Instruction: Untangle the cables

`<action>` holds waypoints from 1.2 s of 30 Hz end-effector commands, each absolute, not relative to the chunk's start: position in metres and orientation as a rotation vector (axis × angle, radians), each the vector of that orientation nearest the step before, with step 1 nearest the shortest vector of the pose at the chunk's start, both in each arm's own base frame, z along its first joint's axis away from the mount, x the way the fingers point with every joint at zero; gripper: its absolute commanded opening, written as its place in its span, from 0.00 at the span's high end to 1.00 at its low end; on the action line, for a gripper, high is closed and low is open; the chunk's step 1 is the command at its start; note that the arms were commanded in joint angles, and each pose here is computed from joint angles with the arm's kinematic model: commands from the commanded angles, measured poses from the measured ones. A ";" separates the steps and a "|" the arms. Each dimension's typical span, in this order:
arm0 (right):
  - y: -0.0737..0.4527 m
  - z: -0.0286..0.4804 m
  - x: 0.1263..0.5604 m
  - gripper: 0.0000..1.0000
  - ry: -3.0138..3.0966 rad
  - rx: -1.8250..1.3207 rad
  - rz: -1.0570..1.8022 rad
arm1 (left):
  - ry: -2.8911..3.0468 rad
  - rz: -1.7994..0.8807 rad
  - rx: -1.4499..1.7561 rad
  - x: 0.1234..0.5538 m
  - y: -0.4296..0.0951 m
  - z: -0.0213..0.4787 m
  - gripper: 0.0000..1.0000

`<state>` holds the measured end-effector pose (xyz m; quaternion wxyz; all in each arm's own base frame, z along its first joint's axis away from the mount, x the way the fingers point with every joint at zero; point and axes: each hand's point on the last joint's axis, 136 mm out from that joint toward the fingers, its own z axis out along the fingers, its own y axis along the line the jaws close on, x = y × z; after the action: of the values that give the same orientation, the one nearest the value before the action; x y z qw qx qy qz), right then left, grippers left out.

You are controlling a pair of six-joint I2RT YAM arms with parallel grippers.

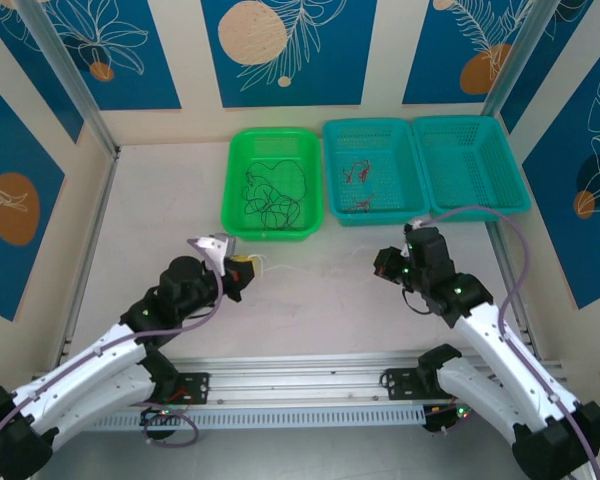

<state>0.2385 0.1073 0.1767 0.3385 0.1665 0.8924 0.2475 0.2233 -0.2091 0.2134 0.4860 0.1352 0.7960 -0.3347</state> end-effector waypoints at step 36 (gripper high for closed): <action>-0.078 0.370 0.352 1.00 1.562 0.852 0.670 | 1.915 -0.754 0.334 0.216 -0.172 0.197 1.00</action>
<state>0.3241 -0.0747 0.3522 0.5515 0.4073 0.6891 0.2349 0.2211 -0.1576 0.1790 0.4888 0.1085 0.8223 -0.2702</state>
